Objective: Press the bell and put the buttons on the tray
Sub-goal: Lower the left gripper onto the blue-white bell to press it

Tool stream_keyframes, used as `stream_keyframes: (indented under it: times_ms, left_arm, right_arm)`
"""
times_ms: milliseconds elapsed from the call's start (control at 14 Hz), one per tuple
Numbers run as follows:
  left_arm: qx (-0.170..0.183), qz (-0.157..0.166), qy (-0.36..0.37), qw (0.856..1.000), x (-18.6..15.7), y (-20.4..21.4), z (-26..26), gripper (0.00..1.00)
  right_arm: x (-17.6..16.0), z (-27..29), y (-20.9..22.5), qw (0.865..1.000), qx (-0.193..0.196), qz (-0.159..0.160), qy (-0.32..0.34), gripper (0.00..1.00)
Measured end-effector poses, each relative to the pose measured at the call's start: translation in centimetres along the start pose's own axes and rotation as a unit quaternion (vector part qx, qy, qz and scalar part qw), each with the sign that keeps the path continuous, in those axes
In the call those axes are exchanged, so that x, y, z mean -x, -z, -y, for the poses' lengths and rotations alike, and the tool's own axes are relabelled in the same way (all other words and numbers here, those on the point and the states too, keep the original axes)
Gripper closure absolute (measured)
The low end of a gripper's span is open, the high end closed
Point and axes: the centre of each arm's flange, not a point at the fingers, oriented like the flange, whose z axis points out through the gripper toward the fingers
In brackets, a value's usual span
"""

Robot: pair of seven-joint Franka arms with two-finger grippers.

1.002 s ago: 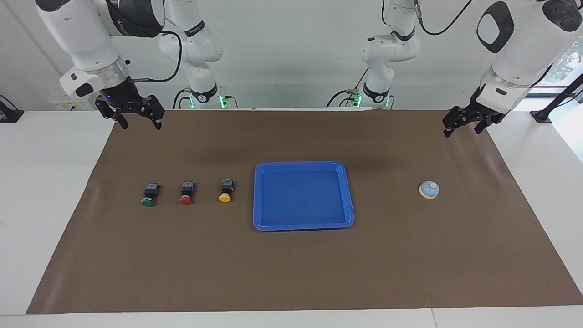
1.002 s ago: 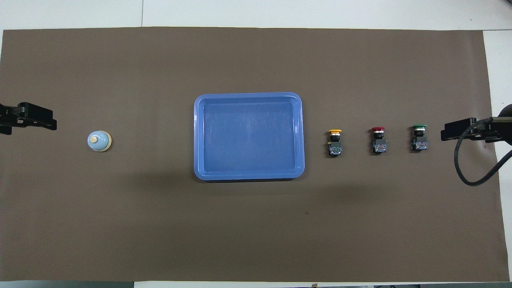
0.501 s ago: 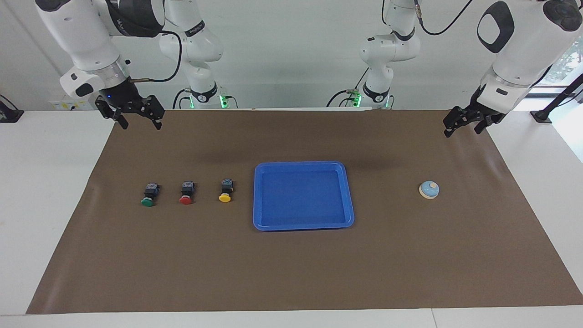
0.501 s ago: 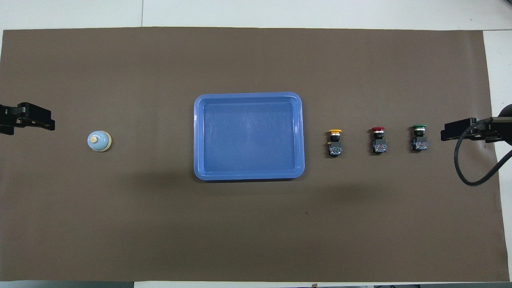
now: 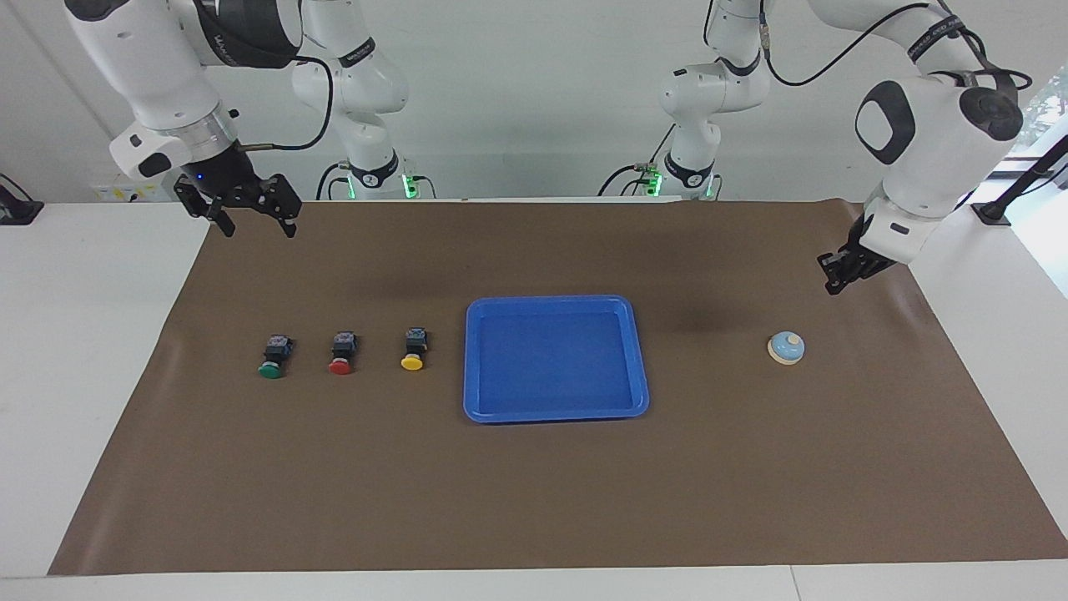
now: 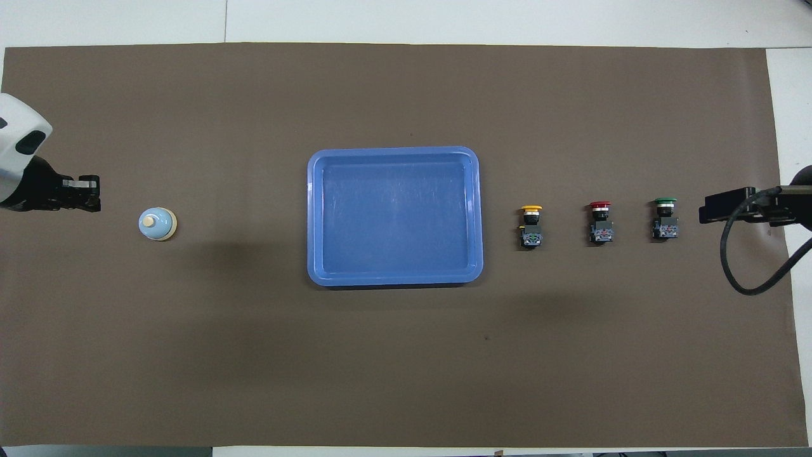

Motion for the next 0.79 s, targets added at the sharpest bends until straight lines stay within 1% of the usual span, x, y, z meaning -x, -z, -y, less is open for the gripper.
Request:
stream_keyframes:
  times_ms: [143, 358, 501, 787]
  left_arm:
    - [0.001, 0.000, 0.001, 1.000, -0.9, -3.1, 0.1, 0.99]
    - [0.002, -0.011, 0.013, 1.000, -1.2, -7.6, 1.6, 0.99]
    - [0.003, -0.010, 0.018, 1.000, -1.0, -9.1, 2.2, 0.99]
    - [0.003, -0.007, 0.015, 1.000, -1.1, -10.3, 1.8, 0.99]
  right_arm:
    - [0.0, 0.0, 0.0, 1.000, 0.000, 0.000, 0.000, 0.00]
    - [0.0, 0.0, 0.0, 1.000, 0.000, 0.000, 0.000, 0.00]
    - [0.0, 0.0, 0.0, 1.000, 0.000, 0.000, 0.000, 0.00]
    - [0.0, 0.0, 0.0, 1.000, 0.000, 0.000, 0.000, 0.00]
